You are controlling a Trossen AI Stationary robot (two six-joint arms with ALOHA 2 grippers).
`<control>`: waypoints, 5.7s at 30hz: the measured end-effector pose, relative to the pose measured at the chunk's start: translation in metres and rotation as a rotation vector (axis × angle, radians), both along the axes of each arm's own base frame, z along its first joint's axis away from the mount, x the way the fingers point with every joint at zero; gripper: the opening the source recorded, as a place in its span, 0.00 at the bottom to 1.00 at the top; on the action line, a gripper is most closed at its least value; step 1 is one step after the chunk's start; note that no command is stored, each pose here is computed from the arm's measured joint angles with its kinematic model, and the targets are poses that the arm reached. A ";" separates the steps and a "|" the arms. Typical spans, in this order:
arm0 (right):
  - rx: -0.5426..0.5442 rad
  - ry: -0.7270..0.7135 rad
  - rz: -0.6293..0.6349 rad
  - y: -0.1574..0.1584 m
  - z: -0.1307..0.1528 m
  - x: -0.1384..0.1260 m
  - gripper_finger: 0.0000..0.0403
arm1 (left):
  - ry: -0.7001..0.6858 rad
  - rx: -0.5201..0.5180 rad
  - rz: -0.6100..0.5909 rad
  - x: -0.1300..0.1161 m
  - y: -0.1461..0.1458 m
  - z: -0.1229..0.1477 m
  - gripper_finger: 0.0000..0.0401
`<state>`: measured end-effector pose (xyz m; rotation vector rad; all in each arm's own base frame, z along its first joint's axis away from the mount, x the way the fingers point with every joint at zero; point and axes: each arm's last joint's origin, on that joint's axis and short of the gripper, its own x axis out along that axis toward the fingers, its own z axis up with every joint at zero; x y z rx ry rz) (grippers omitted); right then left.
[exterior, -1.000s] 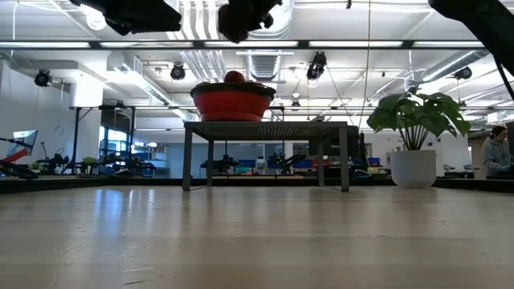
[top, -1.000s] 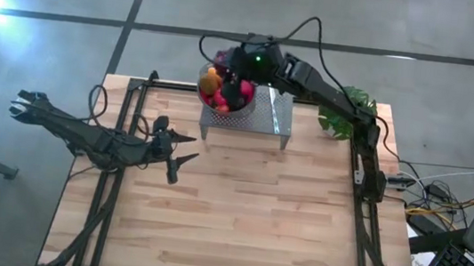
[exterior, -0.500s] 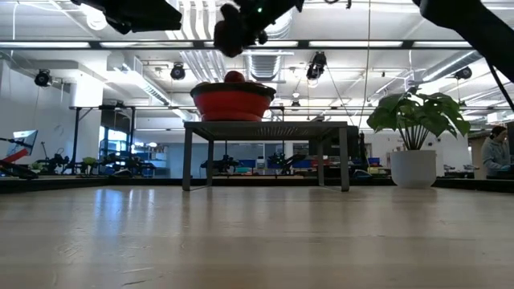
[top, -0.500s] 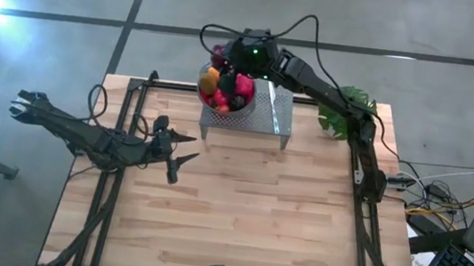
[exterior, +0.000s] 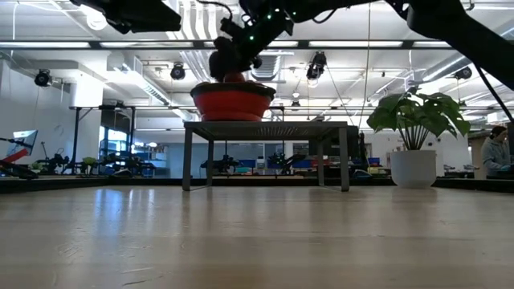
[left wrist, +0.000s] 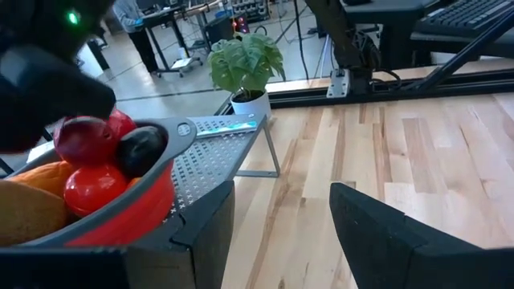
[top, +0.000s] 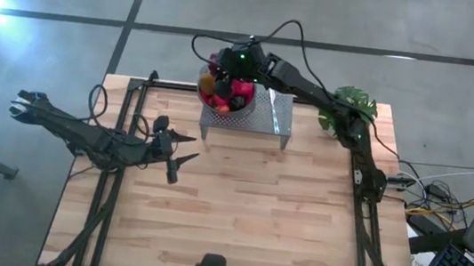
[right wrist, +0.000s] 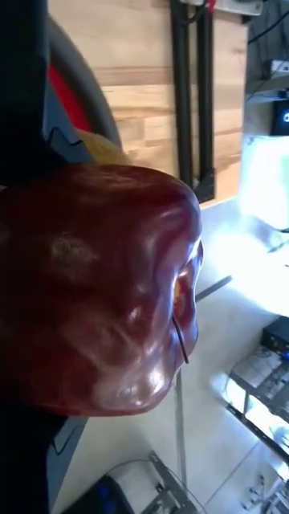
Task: Pick & Place Fruit
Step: Put the maroon apple into the red strainer bowl on the shelf
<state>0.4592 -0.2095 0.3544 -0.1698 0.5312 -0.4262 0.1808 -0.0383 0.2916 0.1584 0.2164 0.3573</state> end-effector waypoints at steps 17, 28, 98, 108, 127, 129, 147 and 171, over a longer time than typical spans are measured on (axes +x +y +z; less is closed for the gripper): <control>0.040 0.071 -0.011 -0.005 -0.018 0.002 0.71 | -0.003 0.002 0.000 0.000 0.000 0.000 0.53; 0.058 0.075 -0.019 -0.004 -0.016 0.000 0.84 | -0.003 0.003 0.000 0.000 0.000 0.000 0.53; 0.089 0.141 0.006 0.013 -0.008 -0.009 0.79 | 0.005 0.023 -0.005 0.000 0.000 0.000 0.53; 0.071 0.153 0.037 0.023 0.006 -0.016 0.84 | -0.007 0.021 -0.005 0.000 0.000 0.002 0.53; 0.080 0.188 0.041 0.025 0.003 -0.018 0.77 | -0.010 0.022 -0.005 0.000 0.000 0.002 0.53; 0.082 0.187 0.039 0.025 0.003 -0.018 0.77 | -0.010 0.022 -0.005 0.001 0.000 0.002 0.53; 0.085 0.189 0.042 0.027 0.004 -0.018 0.85 | -0.008 0.027 -0.006 0.000 0.000 0.002 0.53; 0.080 0.197 0.067 0.039 0.010 -0.019 0.79 | -0.006 0.028 -0.006 0.000 0.000 0.002 0.53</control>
